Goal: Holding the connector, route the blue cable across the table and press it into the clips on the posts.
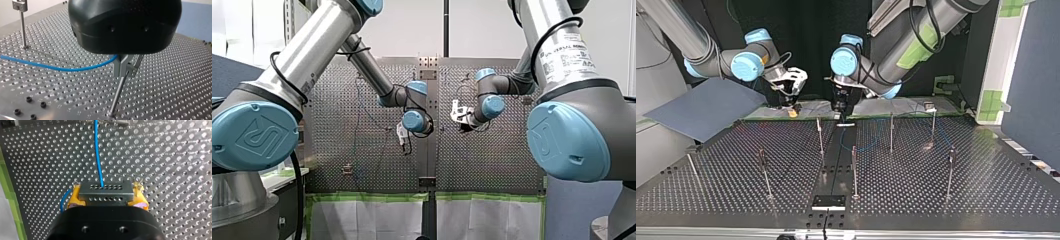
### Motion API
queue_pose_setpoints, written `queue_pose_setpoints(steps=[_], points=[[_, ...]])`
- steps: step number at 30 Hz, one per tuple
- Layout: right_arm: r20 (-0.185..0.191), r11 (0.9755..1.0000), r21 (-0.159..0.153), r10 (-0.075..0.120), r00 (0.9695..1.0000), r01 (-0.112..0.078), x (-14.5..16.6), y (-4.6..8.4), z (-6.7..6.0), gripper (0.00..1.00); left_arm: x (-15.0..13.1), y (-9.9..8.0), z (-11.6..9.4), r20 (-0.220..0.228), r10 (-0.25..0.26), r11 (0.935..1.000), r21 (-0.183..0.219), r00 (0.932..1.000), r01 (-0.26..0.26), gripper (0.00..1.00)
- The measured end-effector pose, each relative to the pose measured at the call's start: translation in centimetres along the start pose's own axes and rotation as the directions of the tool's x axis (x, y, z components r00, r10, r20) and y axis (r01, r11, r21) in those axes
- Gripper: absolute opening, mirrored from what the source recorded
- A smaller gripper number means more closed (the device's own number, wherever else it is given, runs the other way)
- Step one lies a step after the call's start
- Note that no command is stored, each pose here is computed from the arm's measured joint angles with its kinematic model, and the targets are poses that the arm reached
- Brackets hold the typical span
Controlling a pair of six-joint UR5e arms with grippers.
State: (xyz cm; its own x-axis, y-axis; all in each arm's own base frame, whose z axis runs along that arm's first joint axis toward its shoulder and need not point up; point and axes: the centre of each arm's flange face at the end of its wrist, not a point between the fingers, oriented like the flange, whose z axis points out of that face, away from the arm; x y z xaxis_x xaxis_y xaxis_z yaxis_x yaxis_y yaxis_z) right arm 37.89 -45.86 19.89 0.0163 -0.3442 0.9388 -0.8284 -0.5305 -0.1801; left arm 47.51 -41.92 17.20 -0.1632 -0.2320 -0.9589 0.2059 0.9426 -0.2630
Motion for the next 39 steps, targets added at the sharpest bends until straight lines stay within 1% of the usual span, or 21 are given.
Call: queue_pose_setpoints(steps=[4,6,8,11,14,18,20,23,28,33,36,39], points=[[-0.005,1.0000,-0.008,0.004,1.0000,-0.004,0.3,0.9,0.2,0.00,0.8,-0.4,0.4,-0.022,0.007,0.9998,0.019,0.9997,-0.007,0.02],[-0.008,0.9999,-0.010,0.007,0.9999,-0.007,0.5,1.4,0.3,0.00,1.4,-0.6,0.9,-0.036,0.014,0.9997,0.020,0.9993,-0.013,0.02],[-0.010,0.9999,-0.013,0.008,0.9999,-0.009,0.7,1.9,0.3,0.00,1.9,-0.7,1.6,-0.039,0.015,0.9997,0.020,0.9991,-0.014,0.02],[-0.014,0.9997,-0.021,0.011,0.9998,-0.011,0.8,2.5,0.4,0.00,2.1,-0.8,2.5,-0.036,0.013,0.9998,0.019,0.9993,-0.012,0.02],[-0.014,0.9994,-0.031,0.014,0.9998,-0.014,0.7,3.5,0.7,0.00,1.7,-0.9,3.3,-0.025,0.007,0.9998,0.017,0.9997,-0.007,0.02],[-0.004,0.9989,-0.044,0.017,0.9998,-0.017,-0.1,4.7,1.5,0.00,1.0,-0.3,4.2,-0.011,0.000,1.0000,0.007,0.9999,0.000,0.02],[-0.002,0.9988,-0.045,0.018,0.9998,-0.018,-0.4,5.0,1.9,0.00,0.8,0.3,4.6,-0.009,-0.002,1.0000,0.001,1.0000,0.002,0.02],[-0.007,0.9992,-0.036,0.020,0.9998,-0.020,-0.3,5.2,2.4,0.00,1.1,1.1,5.1,-0.020,0.000,1.0000,-0.003,0.9998,0.000,0.02],[-0.025,0.9993,-0.030,0.021,0.9995,-0.021,0.5,5.4,2.9,0.00,1.7,1.8,6.0,-0.026,-0.001,1.0000,0.003,0.9997,0.001,0.02],[-0.039,0.9991,-0.037,0.021,0.9990,-0.022,1.2,6.1,3.2,0.00,1.6,1.8,7.3,-0.017,-0.007,0.9998,0.019,0.9998,0.007,0.02],[-0.048,0.9987,-0.045,0.021,0.9986,-0.023,1.6,6.7,3.3,0.00,1.3,2.1,8.1,-0.014,-0.009,0.9998,0.017,0.9999,0.009,0.02],[-0.058,0.9984,-0.052,0.021,0.9981,-0.024,2.1,7.2,3.5,0.00,1.0,2.3,8.9,-0.020,-0.007,0.9998,0.017,0.9998,0.007,0.02]])
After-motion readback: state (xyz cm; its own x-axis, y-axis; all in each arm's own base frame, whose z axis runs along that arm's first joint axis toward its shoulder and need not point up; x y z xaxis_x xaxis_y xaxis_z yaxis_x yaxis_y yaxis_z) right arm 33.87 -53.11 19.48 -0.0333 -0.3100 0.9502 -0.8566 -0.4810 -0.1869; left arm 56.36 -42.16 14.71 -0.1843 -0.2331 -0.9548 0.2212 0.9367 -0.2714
